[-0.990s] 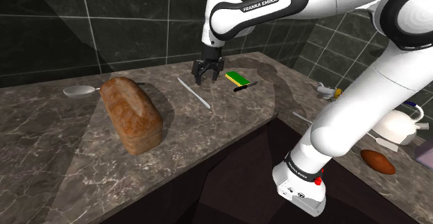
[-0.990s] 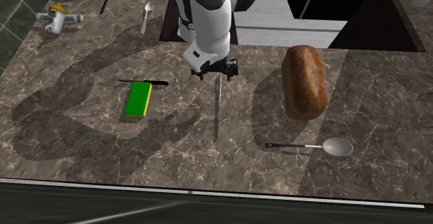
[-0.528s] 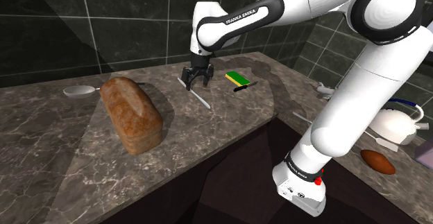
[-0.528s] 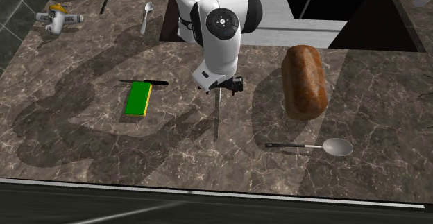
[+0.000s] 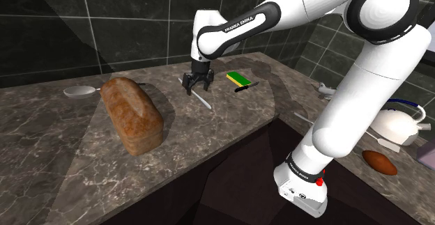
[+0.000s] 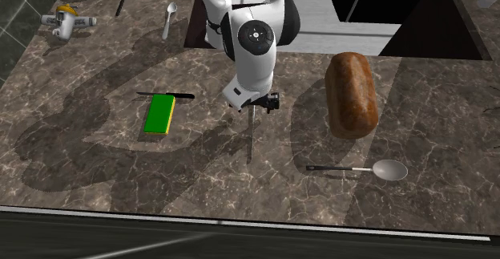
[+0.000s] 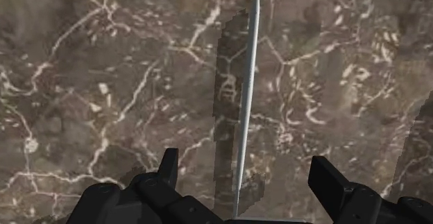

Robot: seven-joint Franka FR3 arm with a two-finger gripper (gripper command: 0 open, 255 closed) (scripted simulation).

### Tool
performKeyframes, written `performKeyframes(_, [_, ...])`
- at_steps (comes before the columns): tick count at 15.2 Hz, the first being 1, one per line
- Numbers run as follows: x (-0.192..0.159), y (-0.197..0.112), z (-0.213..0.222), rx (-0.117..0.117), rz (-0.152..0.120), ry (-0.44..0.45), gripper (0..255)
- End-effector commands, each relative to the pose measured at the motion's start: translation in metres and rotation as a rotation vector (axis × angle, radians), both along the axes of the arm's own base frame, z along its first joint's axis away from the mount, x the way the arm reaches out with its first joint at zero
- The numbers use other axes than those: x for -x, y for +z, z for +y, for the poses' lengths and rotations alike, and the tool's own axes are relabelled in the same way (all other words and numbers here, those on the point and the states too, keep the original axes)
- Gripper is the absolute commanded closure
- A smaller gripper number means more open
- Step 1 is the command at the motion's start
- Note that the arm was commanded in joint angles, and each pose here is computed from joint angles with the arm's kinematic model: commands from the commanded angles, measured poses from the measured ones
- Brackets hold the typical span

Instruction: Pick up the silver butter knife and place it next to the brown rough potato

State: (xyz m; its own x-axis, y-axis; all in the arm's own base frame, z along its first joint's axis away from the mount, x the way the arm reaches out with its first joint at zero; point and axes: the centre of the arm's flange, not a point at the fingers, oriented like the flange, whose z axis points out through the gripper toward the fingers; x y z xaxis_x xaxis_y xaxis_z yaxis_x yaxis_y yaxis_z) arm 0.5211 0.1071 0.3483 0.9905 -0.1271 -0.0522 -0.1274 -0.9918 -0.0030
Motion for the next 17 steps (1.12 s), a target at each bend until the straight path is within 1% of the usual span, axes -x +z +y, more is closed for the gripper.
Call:
performKeyframes(1, [0.000,0.000,0.000,0.000,0.000,0.000,0])
performKeyframes(3, [0.000,0.000,0.000,0.000,0.000,0.000,0])
performKeyframes(4, [0.000,0.000,0.000,0.000,0.000,0.000,255])
performKeyframes(13, [0.000,0.000,0.000,0.000,0.000,0.000,255])
performKeyframes(17, [0.000,0.021,0.000,0.000,0.000,0.000,255])
